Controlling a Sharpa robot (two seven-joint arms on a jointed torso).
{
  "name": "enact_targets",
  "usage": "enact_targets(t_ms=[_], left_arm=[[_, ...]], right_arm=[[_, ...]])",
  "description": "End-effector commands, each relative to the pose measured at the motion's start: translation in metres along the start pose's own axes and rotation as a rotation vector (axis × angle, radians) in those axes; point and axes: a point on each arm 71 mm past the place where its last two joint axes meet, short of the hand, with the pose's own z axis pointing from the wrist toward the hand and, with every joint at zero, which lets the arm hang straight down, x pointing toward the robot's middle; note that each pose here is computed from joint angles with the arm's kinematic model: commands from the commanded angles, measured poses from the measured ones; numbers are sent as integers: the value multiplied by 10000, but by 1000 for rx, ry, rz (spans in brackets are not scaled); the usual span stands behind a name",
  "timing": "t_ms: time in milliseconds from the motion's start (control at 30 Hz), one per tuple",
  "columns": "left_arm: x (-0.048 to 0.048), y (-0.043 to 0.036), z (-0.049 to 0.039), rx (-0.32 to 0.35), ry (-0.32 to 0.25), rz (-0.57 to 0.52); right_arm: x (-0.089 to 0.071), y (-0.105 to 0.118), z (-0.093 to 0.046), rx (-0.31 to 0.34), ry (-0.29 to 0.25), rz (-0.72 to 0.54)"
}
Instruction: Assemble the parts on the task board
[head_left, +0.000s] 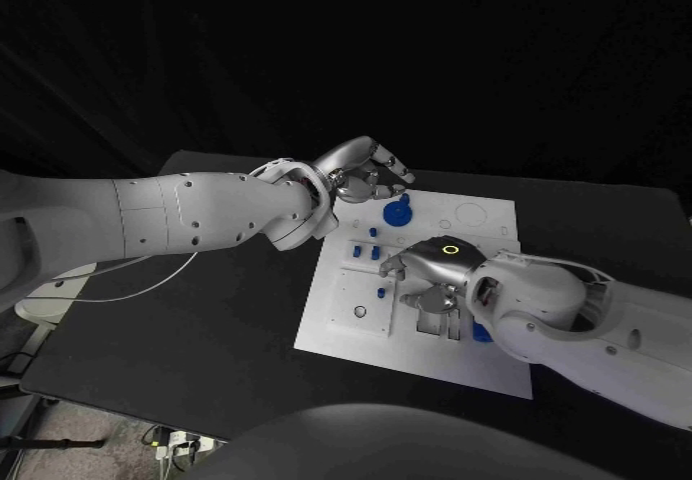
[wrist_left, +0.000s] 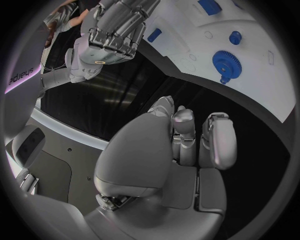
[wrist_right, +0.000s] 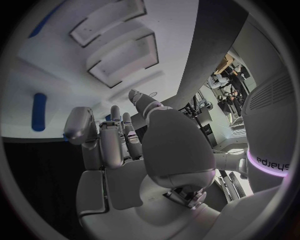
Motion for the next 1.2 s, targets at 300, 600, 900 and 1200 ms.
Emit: enact_targets(t_ms=[300, 600, 900, 1200], left_arm=[[48, 26, -24, 17, 8, -4], [78, 56, -74, 25, 9, -8], [100, 101, -112, 14, 14, -11], [117, 116, -123, 5, 23, -15]], right_arm=[[-418, -528, -711, 13, -250, 64], [-337, -1060, -1124, 193, -238, 94], [-142, -1207, -1164, 267, -142, 110], [-29, -1184, -1037, 258, -106, 136]])
